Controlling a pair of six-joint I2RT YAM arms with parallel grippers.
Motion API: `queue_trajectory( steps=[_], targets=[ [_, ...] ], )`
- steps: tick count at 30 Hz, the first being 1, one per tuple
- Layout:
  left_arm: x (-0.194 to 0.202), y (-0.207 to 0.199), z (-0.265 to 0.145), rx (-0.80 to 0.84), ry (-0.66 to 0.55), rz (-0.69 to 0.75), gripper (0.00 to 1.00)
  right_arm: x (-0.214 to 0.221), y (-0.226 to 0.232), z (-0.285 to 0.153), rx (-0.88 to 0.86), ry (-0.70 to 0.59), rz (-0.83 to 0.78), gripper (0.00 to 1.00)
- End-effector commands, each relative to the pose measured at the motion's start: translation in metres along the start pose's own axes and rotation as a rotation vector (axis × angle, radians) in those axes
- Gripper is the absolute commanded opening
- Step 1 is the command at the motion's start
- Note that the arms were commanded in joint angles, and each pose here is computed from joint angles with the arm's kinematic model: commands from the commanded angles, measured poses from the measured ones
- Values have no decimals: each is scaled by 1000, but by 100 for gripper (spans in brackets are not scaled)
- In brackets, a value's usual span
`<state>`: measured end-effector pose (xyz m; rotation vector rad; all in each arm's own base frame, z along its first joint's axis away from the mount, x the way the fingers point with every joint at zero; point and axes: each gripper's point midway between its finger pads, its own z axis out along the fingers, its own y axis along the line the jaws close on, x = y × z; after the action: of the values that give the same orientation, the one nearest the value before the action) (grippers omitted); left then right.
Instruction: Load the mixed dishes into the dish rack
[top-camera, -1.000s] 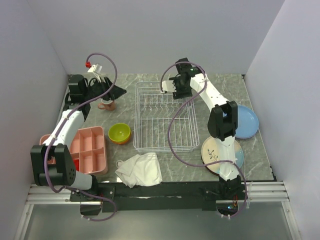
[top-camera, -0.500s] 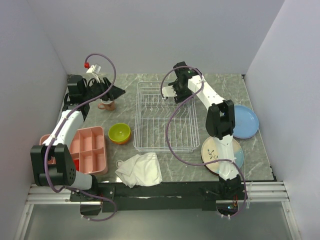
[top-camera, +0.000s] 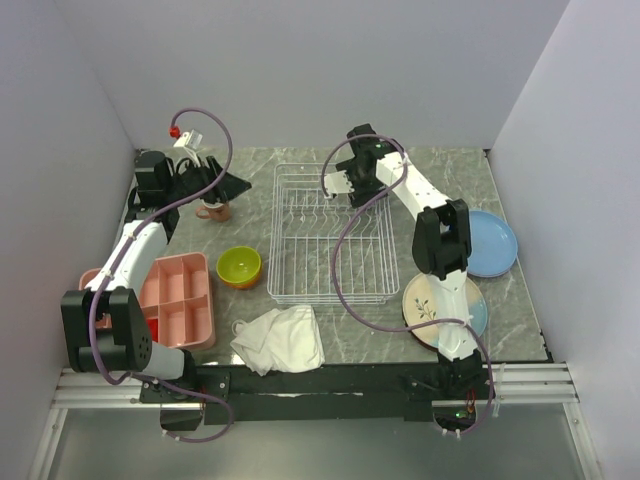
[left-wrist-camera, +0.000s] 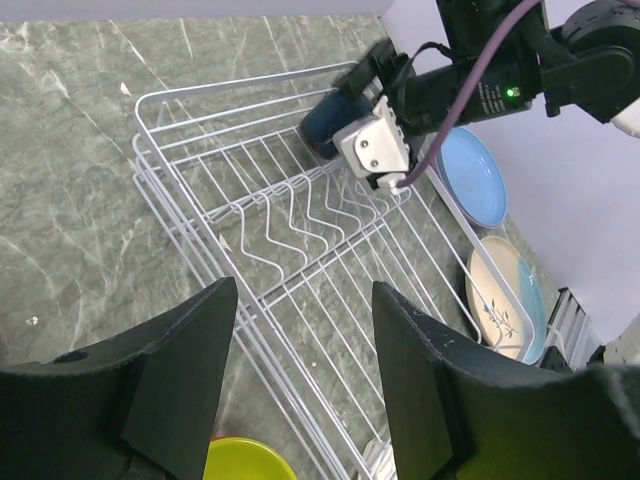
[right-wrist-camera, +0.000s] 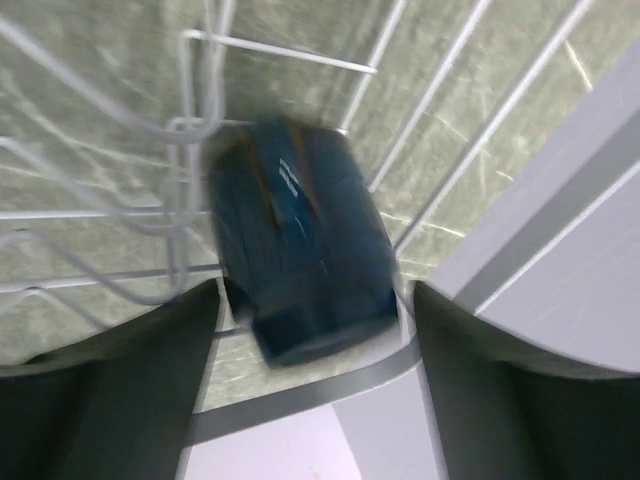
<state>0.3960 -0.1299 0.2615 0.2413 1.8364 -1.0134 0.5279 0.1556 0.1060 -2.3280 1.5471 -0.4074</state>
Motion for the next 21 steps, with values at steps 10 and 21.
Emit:
queue_trajectory(
  steps=[10, 21],
  targets=[
    [-16, -24, -12, 50, -11, 95, 63, 2, -51, -59, 232, -27, 101, 90],
    [3, 97, -43, -445, 403, 389, 65, -35, -38, -165, 342, -382, 617, 89]
  ],
)
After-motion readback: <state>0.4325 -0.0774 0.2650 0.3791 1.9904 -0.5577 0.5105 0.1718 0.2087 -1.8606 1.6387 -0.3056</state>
